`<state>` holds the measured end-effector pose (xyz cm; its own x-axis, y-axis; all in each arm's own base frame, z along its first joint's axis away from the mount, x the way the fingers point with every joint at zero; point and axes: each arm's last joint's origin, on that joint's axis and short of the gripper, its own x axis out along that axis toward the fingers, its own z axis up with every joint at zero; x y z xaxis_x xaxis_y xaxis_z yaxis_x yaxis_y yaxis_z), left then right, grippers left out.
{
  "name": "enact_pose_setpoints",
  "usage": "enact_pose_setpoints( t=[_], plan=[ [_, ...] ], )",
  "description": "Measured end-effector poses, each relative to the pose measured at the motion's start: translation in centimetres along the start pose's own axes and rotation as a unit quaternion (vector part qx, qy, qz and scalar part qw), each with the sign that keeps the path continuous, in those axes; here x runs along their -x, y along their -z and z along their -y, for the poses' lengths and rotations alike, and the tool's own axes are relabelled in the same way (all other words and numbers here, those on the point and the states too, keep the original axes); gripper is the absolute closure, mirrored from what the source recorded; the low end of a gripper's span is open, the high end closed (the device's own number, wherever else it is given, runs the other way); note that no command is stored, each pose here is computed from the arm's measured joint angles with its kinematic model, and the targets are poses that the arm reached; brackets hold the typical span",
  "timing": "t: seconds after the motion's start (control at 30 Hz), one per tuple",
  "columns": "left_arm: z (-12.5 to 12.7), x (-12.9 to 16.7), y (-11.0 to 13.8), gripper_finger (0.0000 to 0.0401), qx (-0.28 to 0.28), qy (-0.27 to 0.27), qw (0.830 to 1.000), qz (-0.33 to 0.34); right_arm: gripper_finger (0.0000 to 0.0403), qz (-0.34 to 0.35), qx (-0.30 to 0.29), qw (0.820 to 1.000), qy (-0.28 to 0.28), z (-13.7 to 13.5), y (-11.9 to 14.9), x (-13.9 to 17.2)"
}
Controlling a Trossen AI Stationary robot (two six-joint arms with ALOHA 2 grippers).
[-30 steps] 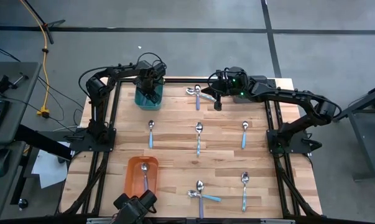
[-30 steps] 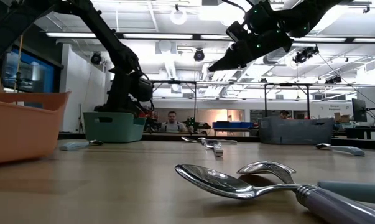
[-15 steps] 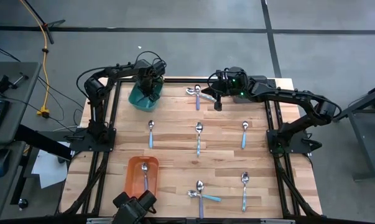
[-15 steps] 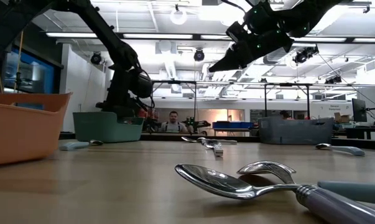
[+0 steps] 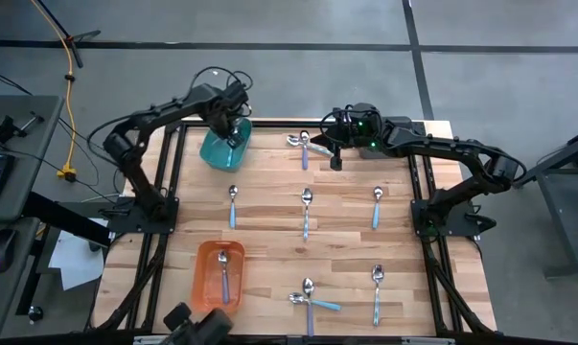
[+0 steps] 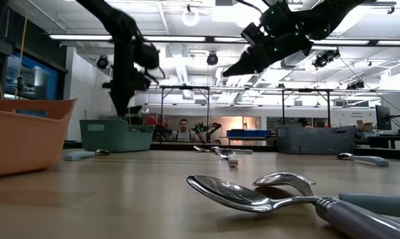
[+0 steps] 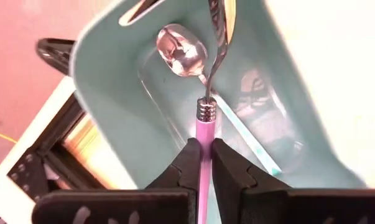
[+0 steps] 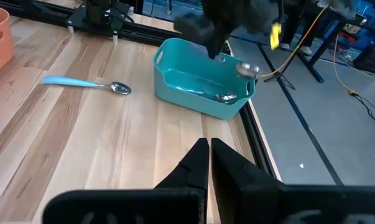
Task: Sort silverware by color (type)
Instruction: Put the violet spoon into the orange bin
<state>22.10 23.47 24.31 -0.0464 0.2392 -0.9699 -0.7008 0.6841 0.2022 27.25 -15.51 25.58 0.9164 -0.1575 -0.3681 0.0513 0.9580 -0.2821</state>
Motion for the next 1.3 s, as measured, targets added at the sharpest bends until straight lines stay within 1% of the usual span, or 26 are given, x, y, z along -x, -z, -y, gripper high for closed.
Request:
enact_pose_setpoints(
  t=[0.1,0.2,0.33,0.47,0.57,0.67,0.87,0.97,1.1,1.2,1.3],
  plan=[
    [0.9,2.6,1.1,0.0388,0.004,0.003,1.000,0.028,0.0402,0.000,0.000,1.000,0.000,0.0,0.0,0.0],
    [2.5,5.3,2.6,0.0388,0.004,0.012,0.998,0.054,0.0402,0.000,0.000,1.000,0.000,0.0,0.0,0.0],
    [5.6,8.4,5.2,0.0388,0.003,0.034,0.996,0.080,0.0402,0.000,0.000,1.000,0.000,0.0,0.0,0.0],
    [9.2,10.0,8.6,0.0388,0.008,0.061,0.995,0.083,0.0402,0.000,0.000,1.000,0.000,0.0,0.0,0.0],
    [11.7,10.5,11.4,0.0388,0.020,0.094,0.993,0.075,0.0402,0.000,-0.002,1.000,0.000,0.0,0.0,0.0],
    [14.2,10.8,14.1,0.0388,0.025,0.114,0.991,0.067,0.0402,0.000,-0.003,1.000,0.000,0.0,0.0,0.0],
    [18.9,11.7,19.8,0.0387,0.001,0.158,0.985,0.075,0.0402,0.000,-0.005,1.000,0.000,0.0,0.0,0.0],
    [20.7,12.1,22.8,0.0387,0.021,0.189,0.978,0.083,0.0402,0.000,-0.010,1.000,0.000,0.0,0.0,0.0],
    [22.5,11.9,26.8,0.0387,0.053,0.194,0.976,0.081,0.0402,0.000,-0.015,1.000,0.000,0.0,0.0,0.0],
    [24.3,11.3,29.1,0.0387,0.052,0.191,0.978,0.071,0.0402,-0.001,-0.017,1.000,0.000,0.0,0.0,0.0],
    [26.2,10.2,30.5,0.0387,0.045,0.184,0.980,0.067,0.0402,-0.002,-0.018,1.000,-0.001,0.0,0.0,0.0]
  ],
)
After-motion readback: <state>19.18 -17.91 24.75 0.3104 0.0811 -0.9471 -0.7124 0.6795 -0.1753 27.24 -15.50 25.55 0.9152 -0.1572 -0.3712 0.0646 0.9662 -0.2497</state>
